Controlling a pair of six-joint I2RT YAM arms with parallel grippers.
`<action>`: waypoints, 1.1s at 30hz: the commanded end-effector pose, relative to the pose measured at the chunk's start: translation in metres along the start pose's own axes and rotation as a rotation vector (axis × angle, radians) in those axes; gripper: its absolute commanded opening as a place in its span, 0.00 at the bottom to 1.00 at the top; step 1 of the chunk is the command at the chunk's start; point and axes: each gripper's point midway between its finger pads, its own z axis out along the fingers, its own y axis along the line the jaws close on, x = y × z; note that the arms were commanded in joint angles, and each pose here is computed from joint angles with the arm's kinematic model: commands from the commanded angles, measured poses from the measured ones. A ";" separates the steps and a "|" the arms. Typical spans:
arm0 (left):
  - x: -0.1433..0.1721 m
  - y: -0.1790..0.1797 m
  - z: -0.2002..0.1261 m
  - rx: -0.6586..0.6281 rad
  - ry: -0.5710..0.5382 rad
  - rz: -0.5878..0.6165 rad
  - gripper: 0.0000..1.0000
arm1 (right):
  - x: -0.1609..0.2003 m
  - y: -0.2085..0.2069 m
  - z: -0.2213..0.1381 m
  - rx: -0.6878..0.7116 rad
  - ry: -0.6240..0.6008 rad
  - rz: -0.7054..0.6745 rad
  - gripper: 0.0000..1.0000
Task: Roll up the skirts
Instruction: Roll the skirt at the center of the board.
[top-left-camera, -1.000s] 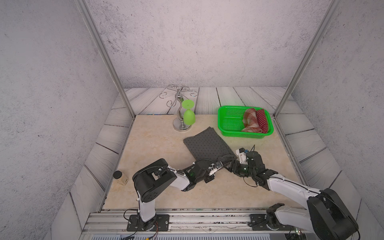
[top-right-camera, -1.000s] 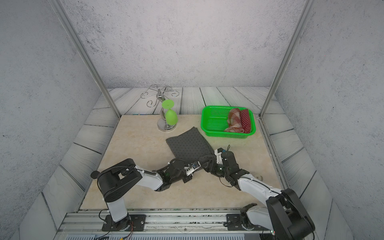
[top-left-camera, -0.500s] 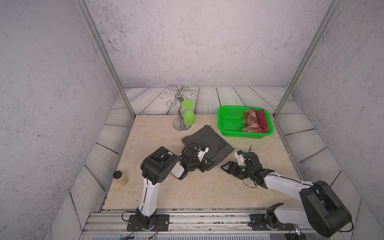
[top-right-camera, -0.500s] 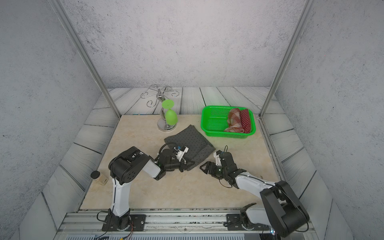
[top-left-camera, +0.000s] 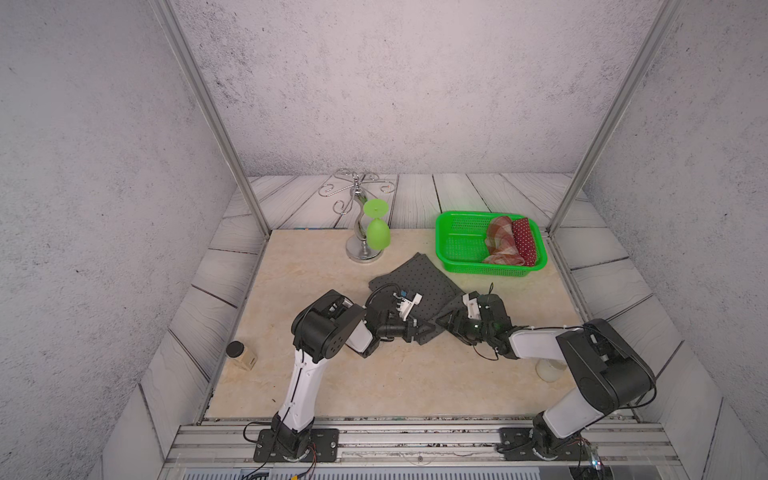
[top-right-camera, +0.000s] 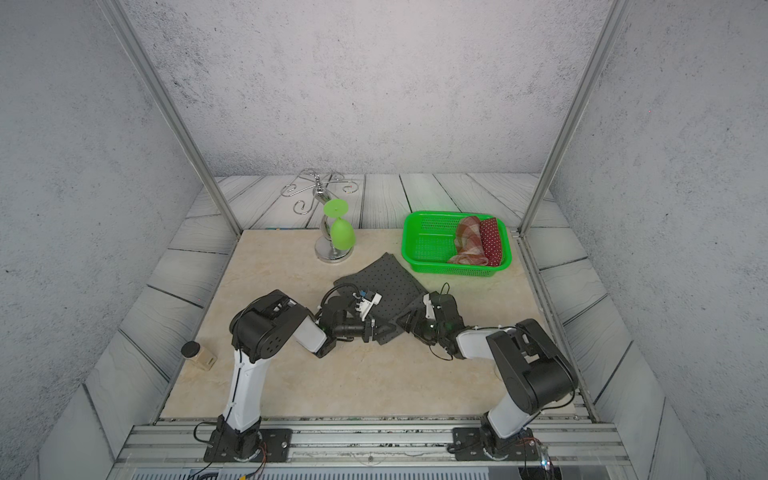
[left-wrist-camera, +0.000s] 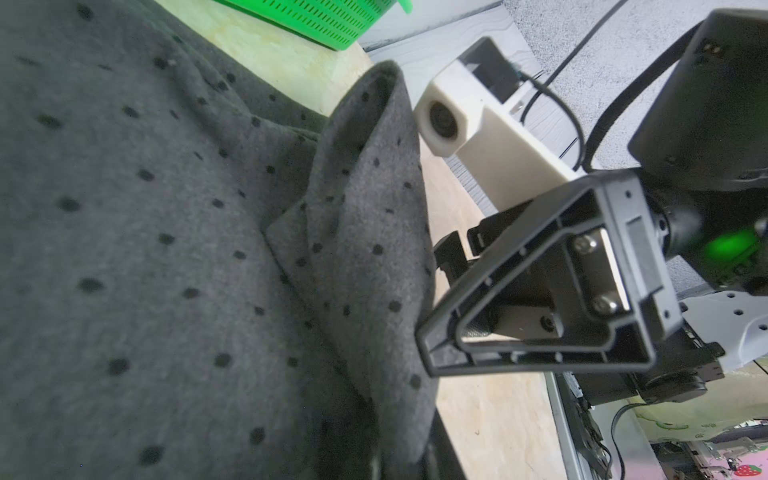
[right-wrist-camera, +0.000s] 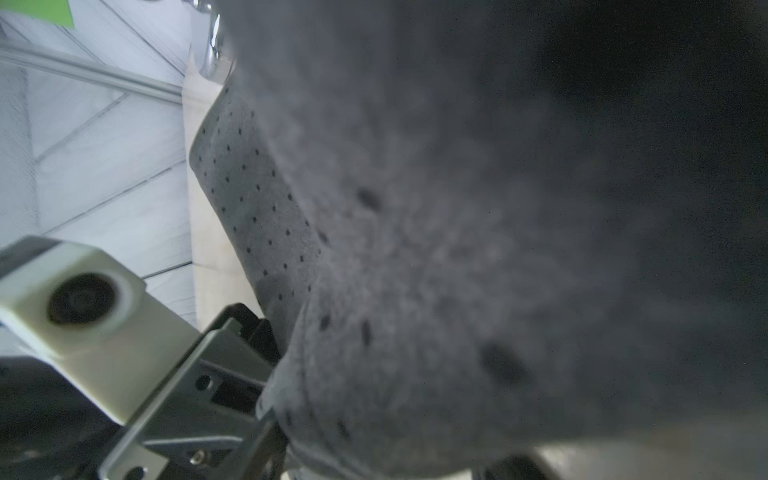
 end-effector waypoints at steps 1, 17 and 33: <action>0.046 0.014 -0.002 -0.003 0.100 -0.153 0.00 | -0.006 -0.017 0.008 0.063 -0.014 0.033 0.58; 0.017 -0.029 -0.031 -0.321 0.243 0.395 0.75 | -0.001 -0.022 -0.005 0.120 0.023 0.006 0.14; 0.049 -0.036 -0.021 -0.643 0.440 1.208 0.76 | 0.012 0.000 -0.027 0.045 0.057 -0.013 0.14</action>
